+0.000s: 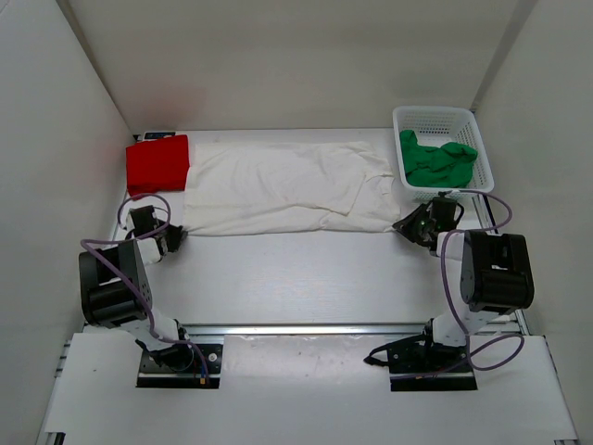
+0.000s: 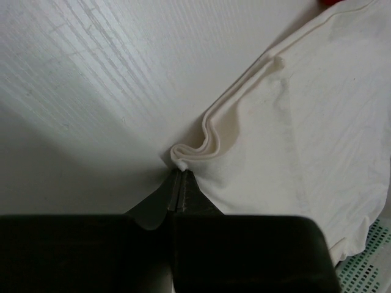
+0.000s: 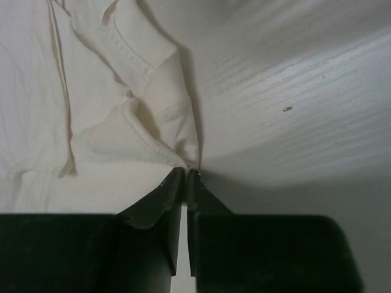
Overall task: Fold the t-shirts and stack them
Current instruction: Fold the flattened tshirt in 1/3 of the way
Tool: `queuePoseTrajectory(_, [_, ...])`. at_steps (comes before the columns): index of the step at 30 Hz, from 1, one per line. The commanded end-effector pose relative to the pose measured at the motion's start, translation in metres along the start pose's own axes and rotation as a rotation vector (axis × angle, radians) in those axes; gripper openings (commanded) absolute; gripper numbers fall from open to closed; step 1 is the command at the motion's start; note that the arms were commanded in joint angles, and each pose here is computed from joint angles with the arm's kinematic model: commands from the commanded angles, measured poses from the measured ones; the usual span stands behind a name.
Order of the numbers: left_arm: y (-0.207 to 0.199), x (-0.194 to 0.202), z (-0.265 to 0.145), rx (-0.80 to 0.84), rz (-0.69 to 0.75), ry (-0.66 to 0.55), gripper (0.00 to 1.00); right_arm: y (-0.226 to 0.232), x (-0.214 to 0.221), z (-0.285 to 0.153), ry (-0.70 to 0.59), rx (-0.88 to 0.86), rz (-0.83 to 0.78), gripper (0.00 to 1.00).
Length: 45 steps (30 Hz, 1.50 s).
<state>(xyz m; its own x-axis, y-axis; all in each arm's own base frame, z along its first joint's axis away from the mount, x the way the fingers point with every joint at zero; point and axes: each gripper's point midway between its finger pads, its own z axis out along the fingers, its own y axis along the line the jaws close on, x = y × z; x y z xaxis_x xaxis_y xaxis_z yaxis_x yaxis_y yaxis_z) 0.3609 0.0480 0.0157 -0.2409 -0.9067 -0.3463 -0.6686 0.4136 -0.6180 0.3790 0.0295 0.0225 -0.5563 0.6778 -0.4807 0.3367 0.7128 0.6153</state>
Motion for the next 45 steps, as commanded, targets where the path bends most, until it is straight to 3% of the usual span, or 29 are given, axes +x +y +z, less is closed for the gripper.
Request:
queuePoseTrajectory(1, [-0.012,-0.021,-0.010,-0.004,0.056,-0.084,0.00,0.013,-0.016,0.001,-0.056,-0.031,-0.016,0.02])
queuePoseTrajectory(6, [-0.032,-0.030,-0.031,0.035,0.113,-0.120,0.00,0.025,-0.019,-0.018,-0.098,-0.050,-0.035,0.00])
queuePoseTrajectory(12, [-0.101,-0.062,-0.089,0.151,0.292,-0.175,0.00,0.062,-0.037,-0.070,-0.203,-0.070,-0.118,0.00])
queuePoseTrajectory(15, [-0.144,-0.076,-0.127,0.206,0.390,-0.175,0.00,0.102,-0.071,-0.121,-0.335,-0.112,-0.183,0.00])
queuePoseTrajectory(16, [-0.148,-0.076,-0.139,0.220,0.398,-0.150,0.00,0.111,-0.071,-0.132,-0.325,-0.096,-0.214,0.00])
queuePoseTrajectory(24, [-0.278,-0.116,-0.301,0.587,0.431,-0.257,0.00,0.228,-0.134,-0.289,-0.570,-0.218,-0.389,0.00])
queuePoseTrajectory(26, [-0.293,-0.129,-0.326,0.634,0.416,-0.270,0.00,0.265,-0.149,-0.339,-0.635,-0.281,-0.430,0.00])
queuePoseTrajectory(28, [-0.303,-0.136,-0.343,0.665,0.405,-0.290,0.00,0.290,-0.159,-0.348,-0.646,-0.294,-0.458,0.01])
queuePoseTrajectory(29, [-0.305,-0.137,-0.344,0.669,0.401,-0.291,0.00,0.306,-0.166,-0.373,-0.689,-0.334,-0.470,0.00])
queuePoseTrajectory(33, [-0.298,-0.145,-0.317,0.654,0.369,-0.247,0.00,0.335,-0.188,-0.344,-0.625,-0.342,-0.518,0.00])
queuePoseTrajectory(35, [-0.292,-0.148,-0.285,0.592,0.365,-0.217,0.00,0.344,-0.211,-0.338,-0.604,-0.396,-0.514,0.00])
queuePoseTrajectory(40, [-0.277,-0.130,-0.206,0.465,0.386,-0.139,0.00,0.338,-0.213,-0.223,-0.420,-0.321,-0.545,0.00])
queuePoseTrajectory(45, [-0.272,-0.115,-0.139,0.380,0.402,-0.054,0.00,0.322,-0.221,-0.148,-0.308,-0.285,-0.532,0.00])
